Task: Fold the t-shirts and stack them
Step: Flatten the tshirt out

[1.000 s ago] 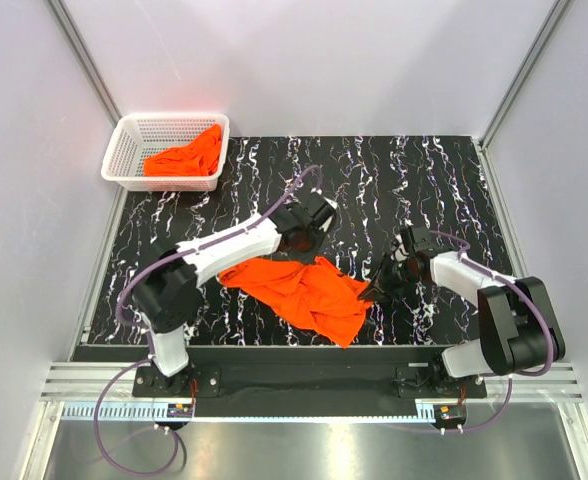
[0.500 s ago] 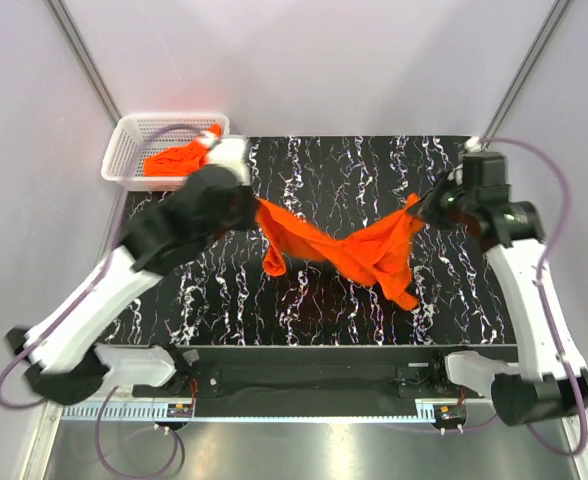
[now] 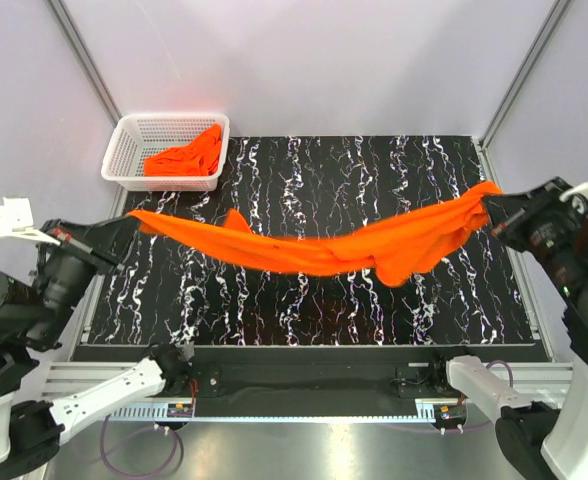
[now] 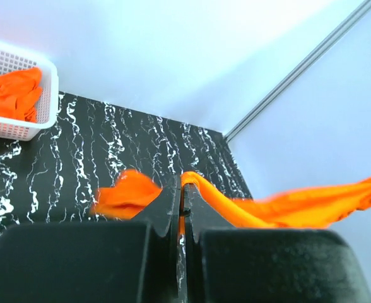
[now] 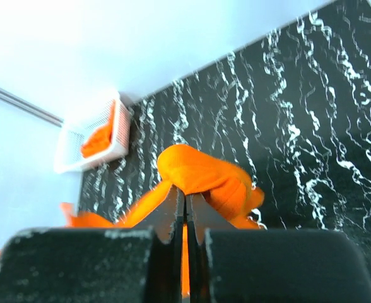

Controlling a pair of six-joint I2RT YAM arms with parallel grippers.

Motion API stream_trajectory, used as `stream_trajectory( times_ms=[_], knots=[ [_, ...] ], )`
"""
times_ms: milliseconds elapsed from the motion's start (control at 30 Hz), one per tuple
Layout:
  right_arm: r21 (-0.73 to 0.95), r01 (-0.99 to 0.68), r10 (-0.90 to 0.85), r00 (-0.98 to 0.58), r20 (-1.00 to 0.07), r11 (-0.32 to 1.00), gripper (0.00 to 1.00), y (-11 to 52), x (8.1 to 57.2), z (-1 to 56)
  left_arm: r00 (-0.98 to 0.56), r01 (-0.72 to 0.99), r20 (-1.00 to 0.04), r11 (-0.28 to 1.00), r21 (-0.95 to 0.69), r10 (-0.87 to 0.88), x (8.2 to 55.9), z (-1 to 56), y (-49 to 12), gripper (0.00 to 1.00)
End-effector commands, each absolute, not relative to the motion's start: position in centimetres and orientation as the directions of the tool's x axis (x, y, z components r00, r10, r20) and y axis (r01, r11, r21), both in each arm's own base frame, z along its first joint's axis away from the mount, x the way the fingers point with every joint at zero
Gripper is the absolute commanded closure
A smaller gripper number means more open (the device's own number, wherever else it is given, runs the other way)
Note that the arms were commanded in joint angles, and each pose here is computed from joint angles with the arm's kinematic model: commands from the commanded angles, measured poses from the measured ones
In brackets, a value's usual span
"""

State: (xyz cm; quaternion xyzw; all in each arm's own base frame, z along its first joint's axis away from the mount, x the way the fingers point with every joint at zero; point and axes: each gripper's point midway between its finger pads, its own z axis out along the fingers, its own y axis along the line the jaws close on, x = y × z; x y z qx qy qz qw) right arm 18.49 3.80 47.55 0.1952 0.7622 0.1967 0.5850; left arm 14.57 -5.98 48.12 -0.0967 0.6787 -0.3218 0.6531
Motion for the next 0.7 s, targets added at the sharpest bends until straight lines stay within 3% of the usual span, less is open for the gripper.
stream_trajectory(
  times_ms=[0,133,300,467,667],
  knots=[
    [0.549,0.103,0.558,-0.168,-0.812,0.83,1.0,2.5,17.1,48.8,-0.133,0.248,-0.805,0.767,-0.592,-0.578,15.0,46.5,-5.8,1.0],
    [0.564,0.122,0.577,-0.161,-0.801,0.817,1.0,2.5,18.1,48.6,-0.143,0.204,-0.807,0.78,-0.591,-0.574,15.4,44.0,-5.6,1.0],
    [0.53,0.181,0.56,-0.234,-0.795,0.828,1.0,3.2,24.8,44.3,-0.192,0.151,-0.87,0.862,-0.484,-0.454,18.0,41.1,-7.8,1.0],
    [0.405,0.273,0.481,-0.335,-0.81,0.873,1.0,2.9,31.9,39.0,-0.193,0.034,-0.937,0.952,-0.304,-0.292,22.4,38.5,-9.6,1.0],
    [0.331,0.361,0.484,-0.526,-0.7,0.872,1.0,0.9,41.5,30.0,-0.257,0.07,-0.966,0.997,-0.033,-0.014,29.4,34.6,-15.2,1.0]
  ],
)
